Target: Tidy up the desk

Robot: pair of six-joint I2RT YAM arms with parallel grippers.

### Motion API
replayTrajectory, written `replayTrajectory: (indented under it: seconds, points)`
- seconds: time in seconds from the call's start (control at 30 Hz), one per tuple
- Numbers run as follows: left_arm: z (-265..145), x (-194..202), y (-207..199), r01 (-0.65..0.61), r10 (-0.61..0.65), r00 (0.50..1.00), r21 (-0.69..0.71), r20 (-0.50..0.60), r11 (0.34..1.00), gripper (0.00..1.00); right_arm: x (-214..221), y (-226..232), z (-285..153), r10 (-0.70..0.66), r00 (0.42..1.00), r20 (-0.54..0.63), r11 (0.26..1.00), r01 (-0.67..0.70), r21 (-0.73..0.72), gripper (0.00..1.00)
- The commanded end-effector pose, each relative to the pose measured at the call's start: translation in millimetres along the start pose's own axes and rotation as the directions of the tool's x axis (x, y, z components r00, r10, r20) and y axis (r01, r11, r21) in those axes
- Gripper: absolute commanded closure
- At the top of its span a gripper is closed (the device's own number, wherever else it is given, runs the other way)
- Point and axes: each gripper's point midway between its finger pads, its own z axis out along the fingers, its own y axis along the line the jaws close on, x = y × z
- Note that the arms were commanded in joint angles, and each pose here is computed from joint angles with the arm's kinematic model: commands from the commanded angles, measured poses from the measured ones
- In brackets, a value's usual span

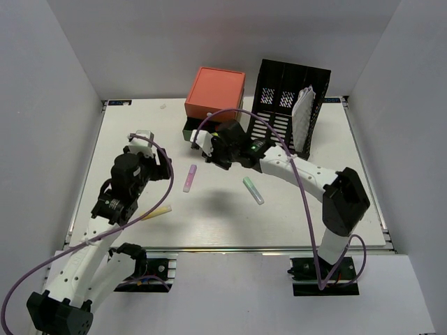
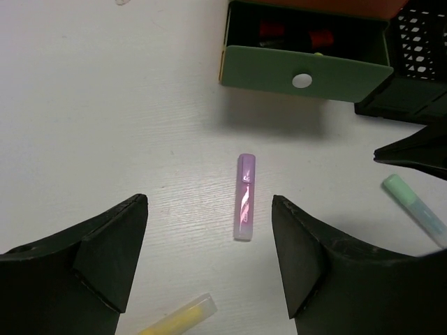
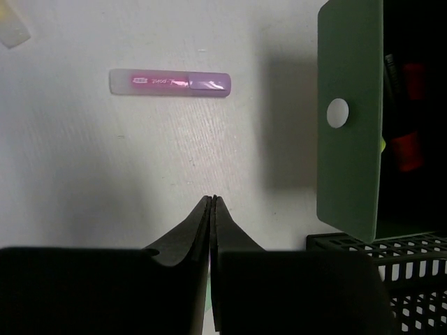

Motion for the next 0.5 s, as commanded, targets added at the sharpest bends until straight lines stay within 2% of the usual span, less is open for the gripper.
replayTrajectory:
  seconds: [0.0,0.17,0.47]
  points:
    - [4,3,10,-0.013,0.013,1.0,-0.051,-0.001,0.999,0.19,-17,-24,-9,0.008,1.0,-0.009,0.993,-0.007,0.115,0.96]
    - [5,8,18,-0.009,0.006,1.0,-0.099,-0.024,0.995,0.18,-5,-33,0,-0.028,0.997,-0.072,0.986,0.039,0.159,0.96]
    - [-3,-1,20,0.003,-0.001,1.0,-0.109,0.019,0.994,0.18,-2,-62,18,-0.068,0.986,-0.151,0.959,0.106,0.264,0.97]
